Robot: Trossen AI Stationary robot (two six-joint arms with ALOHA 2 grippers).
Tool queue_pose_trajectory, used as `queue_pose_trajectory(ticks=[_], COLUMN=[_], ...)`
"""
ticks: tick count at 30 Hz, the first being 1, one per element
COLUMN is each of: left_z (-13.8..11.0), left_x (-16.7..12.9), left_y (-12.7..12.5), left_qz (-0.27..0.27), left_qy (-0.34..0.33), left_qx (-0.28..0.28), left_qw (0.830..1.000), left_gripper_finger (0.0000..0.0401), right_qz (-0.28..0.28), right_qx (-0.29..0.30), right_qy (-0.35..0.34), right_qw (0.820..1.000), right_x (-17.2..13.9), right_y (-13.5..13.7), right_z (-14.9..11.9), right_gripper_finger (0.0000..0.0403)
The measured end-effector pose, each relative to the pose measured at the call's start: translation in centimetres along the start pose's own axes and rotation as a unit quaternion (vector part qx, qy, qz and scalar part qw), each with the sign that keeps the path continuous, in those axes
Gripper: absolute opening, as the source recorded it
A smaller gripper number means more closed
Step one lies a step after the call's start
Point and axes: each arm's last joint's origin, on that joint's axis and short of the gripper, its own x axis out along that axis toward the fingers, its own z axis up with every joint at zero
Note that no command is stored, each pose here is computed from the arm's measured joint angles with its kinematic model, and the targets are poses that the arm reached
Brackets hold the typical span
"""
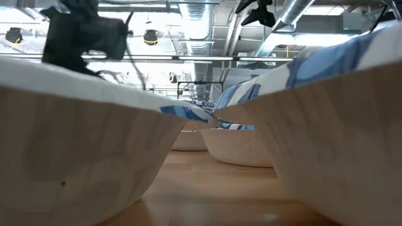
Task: Nest bowls inside each other
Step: Stack the blue bowl on top of the blue bowls
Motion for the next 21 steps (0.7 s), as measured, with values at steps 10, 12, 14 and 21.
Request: queue_pose_trajectory(ticks=[10, 12, 14, 21], left_z=[2.0, 2.0, 1.6, 0.1], left_x=[-4.8, -5.0, -5.3, -5.4], left_y=[-1.0, -1.2, -1.8, -6.3], left_qz=[-0.071, -0.080, -0.086, -0.155], left_qy=[-0.002, 0.008, 0.007, -0.057], left_qx=[-0.150, -0.211, -0.271, -0.393], left_qw=[0.986, 0.974, 0.959, 0.905], left_gripper_finger=[0.0181, 0.0181, 0.0181, 0.0181], right_qz=[-0.010, -0.014, -0.020, -0.039], right_qx=[-0.005, -0.010, -0.012, -0.026], right_qy=[-0.006, -0.008, -0.009, -0.019], right_qw=[1.000, 1.000, 1.000, 0.999], right_x=[-0.4, -0.6, -0.8, -1.5], right_y=[-0.9, -1.3, -1.7, -3.2], right_z=[0.2, 0.2, 0.2, 0.4], right_gripper_finger=[0.0230, 0.0230, 0.0230, 0.0230])
